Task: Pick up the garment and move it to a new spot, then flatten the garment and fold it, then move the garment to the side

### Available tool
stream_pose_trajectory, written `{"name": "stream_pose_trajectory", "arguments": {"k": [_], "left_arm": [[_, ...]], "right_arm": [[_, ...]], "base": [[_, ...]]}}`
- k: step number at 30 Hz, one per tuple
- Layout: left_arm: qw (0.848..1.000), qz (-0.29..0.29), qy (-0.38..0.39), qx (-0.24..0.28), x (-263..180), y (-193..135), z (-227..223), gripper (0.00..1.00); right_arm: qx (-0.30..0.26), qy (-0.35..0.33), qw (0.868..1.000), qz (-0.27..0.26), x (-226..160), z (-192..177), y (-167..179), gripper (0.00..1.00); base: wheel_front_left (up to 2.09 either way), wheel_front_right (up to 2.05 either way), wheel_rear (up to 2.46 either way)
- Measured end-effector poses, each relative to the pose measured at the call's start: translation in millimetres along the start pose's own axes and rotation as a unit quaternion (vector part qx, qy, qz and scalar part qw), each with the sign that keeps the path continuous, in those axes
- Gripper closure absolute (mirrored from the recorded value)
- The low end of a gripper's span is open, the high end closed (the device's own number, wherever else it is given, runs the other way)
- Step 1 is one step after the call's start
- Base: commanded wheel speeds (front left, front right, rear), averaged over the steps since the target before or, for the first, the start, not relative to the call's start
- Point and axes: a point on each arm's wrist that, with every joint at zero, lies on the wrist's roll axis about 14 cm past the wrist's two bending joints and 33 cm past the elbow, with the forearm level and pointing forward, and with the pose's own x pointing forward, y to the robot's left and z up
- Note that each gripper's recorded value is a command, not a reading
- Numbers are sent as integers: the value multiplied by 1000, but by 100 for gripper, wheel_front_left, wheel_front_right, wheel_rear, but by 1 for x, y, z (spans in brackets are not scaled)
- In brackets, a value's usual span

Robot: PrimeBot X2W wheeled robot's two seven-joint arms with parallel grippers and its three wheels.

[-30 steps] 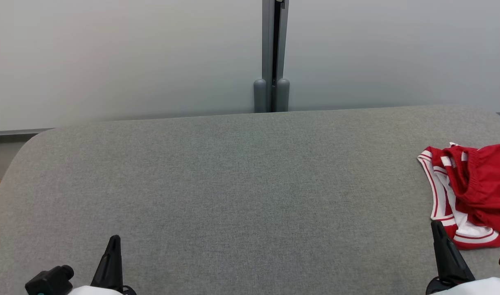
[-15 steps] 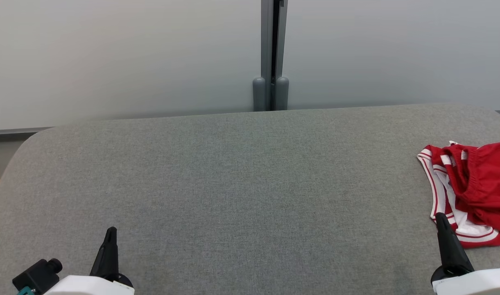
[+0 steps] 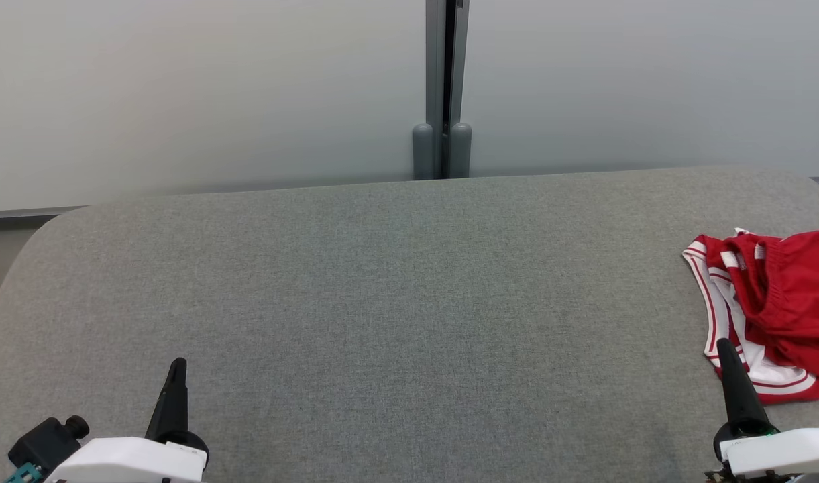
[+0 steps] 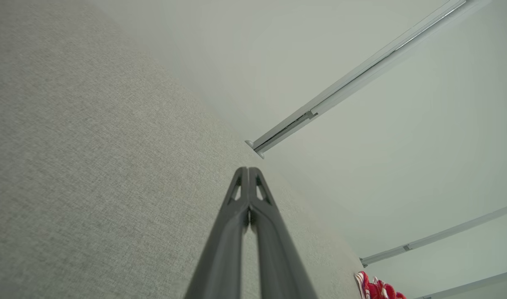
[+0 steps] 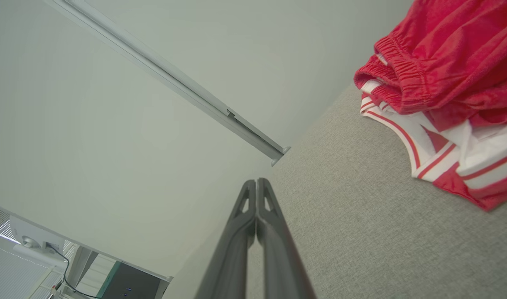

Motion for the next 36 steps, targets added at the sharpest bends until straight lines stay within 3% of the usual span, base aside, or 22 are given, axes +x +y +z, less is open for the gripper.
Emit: {"name": "stream_pose_trajectory", "arguments": {"k": [36], "left_arm": [[983,-30,-1,-183,18,-13,10,100]], "right_arm": [[181,-21,983,-2,17,11,-3,100]], "base": [[0,0,0]]}}
